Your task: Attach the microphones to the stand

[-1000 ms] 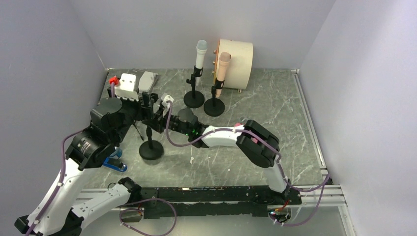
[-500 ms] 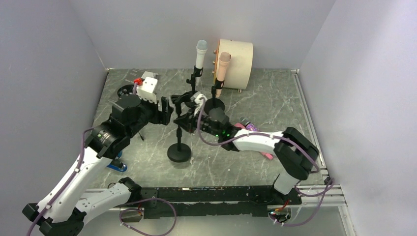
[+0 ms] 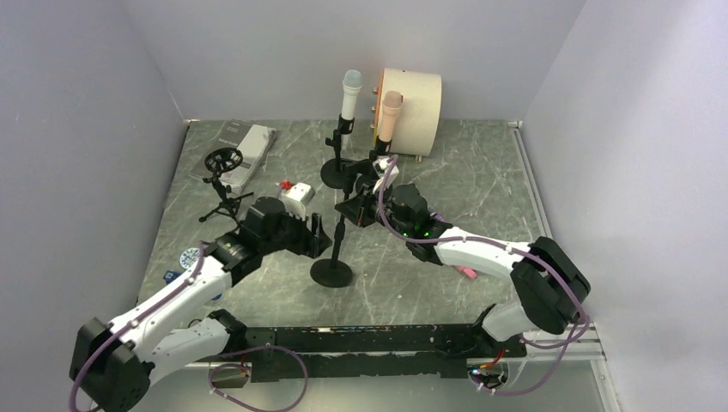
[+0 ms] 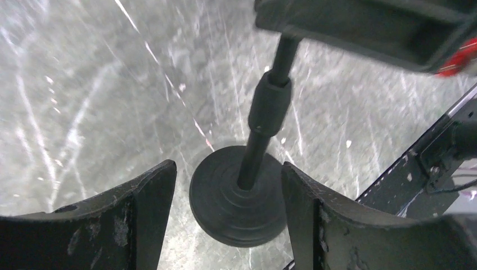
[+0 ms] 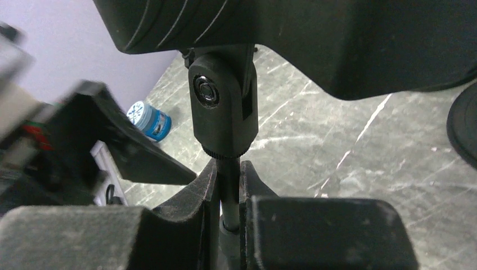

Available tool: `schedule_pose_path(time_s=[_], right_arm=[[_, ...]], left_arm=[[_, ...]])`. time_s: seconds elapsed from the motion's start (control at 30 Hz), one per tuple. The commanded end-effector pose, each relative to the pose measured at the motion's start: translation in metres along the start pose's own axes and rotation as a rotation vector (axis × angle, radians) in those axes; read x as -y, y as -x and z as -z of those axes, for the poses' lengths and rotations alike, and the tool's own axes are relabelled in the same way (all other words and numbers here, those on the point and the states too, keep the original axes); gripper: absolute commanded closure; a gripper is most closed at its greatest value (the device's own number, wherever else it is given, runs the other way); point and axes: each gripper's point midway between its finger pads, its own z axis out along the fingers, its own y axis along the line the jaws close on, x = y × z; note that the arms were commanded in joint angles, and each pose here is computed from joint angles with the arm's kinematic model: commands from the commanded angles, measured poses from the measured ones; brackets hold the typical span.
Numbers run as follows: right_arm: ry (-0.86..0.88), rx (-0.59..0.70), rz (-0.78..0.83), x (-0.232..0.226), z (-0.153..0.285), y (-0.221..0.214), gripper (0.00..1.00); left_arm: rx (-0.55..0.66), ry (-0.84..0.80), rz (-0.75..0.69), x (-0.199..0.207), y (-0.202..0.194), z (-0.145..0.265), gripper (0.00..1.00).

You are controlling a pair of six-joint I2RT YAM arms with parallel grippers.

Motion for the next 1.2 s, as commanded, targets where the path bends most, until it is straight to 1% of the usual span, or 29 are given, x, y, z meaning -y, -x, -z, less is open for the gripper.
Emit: schedule_pose_path(time_s=[0.0,0.07,0.1,0.2,0.27,0.33,0.43,0.6,0.67,0.8,0.87,0.9,0.93,1.0,1.03,1.07,1.1,1.13,1.17], right_arm=[[0.029,0.071,-0.135,-0.017,0.009,0.035,1.00],[0.024,0.068,-0.188,-0.016,0.011,0.038,1.00],[0.020,0.066,-0.209,-0.015,0.012,0.038,1.00],[0.019,0.066,-0.249,-0.015,0.015,0.039,1.00],[0.028,0.068,-0.267,-0.016,0.015,0.039,1.00],[0.043,0.064,-0.287,-0.017,0.016,0.038,1.00],[0.069,0.072,-0.307,-0.023,0.018,0.041,1.00],[0.075,0.084,-0.297,-0.025,0.022,0.047,1.00],[0.091,0.090,-0.292,-0.028,0.025,0.049,1.00],[0.117,0.098,-0.290,-0.035,0.029,0.054,1.00],[0.123,0.102,-0.282,-0.036,0.031,0.056,1.00],[0.120,0.099,-0.282,-0.036,0.031,0.055,1.00],[0.118,0.097,-0.279,-0.036,0.031,0.054,1.00],[0.109,0.089,-0.275,-0.033,0.031,0.052,0.98],[0.106,0.091,-0.271,-0.033,0.032,0.051,0.95],[0.098,0.092,-0.270,-0.030,0.032,0.050,0.88],[0.079,0.093,-0.270,-0.026,0.032,0.048,0.75],[0.036,0.084,-0.270,-0.019,0.031,0.043,0.60],[-0.014,0.064,-0.271,-0.013,0.029,0.038,0.48]], left_arm=[[0.050,-0.129,0.034,0.021,0.002,-0.021,0.28],[0.032,-0.167,0.019,0.025,-0.006,-0.027,0.28],[0.009,-0.210,0.004,0.031,-0.012,-0.028,0.28],[-0.032,-0.306,0.003,0.046,-0.022,-0.029,0.31],[-0.026,-0.365,0.004,0.055,-0.024,-0.028,0.33],[-0.031,-0.392,0.007,0.059,-0.028,-0.028,0.36],[-0.063,-0.350,0.024,0.053,-0.037,-0.033,0.41],[-0.094,-0.296,0.033,0.044,-0.045,-0.035,0.50],[-0.097,-0.297,0.033,0.044,-0.047,-0.035,0.49],[-0.123,-0.286,0.039,0.042,-0.056,-0.038,0.45],[-0.123,-0.288,0.034,0.043,-0.056,-0.039,0.51],[-0.122,-0.286,0.033,0.043,-0.055,-0.040,0.57],[-0.121,-0.284,0.031,0.043,-0.054,-0.040,0.64],[-0.112,-0.290,0.023,0.045,-0.049,-0.039,0.81],[-0.104,-0.295,0.019,0.046,-0.047,-0.038,0.88],[-0.088,-0.304,0.015,0.048,-0.043,-0.038,0.95],[-0.071,-0.313,0.012,0.050,-0.038,-0.036,0.97],[-0.054,-0.317,0.010,0.052,-0.034,-0.035,0.97],[-0.036,-0.322,0.007,0.054,-0.027,-0.034,0.98]])
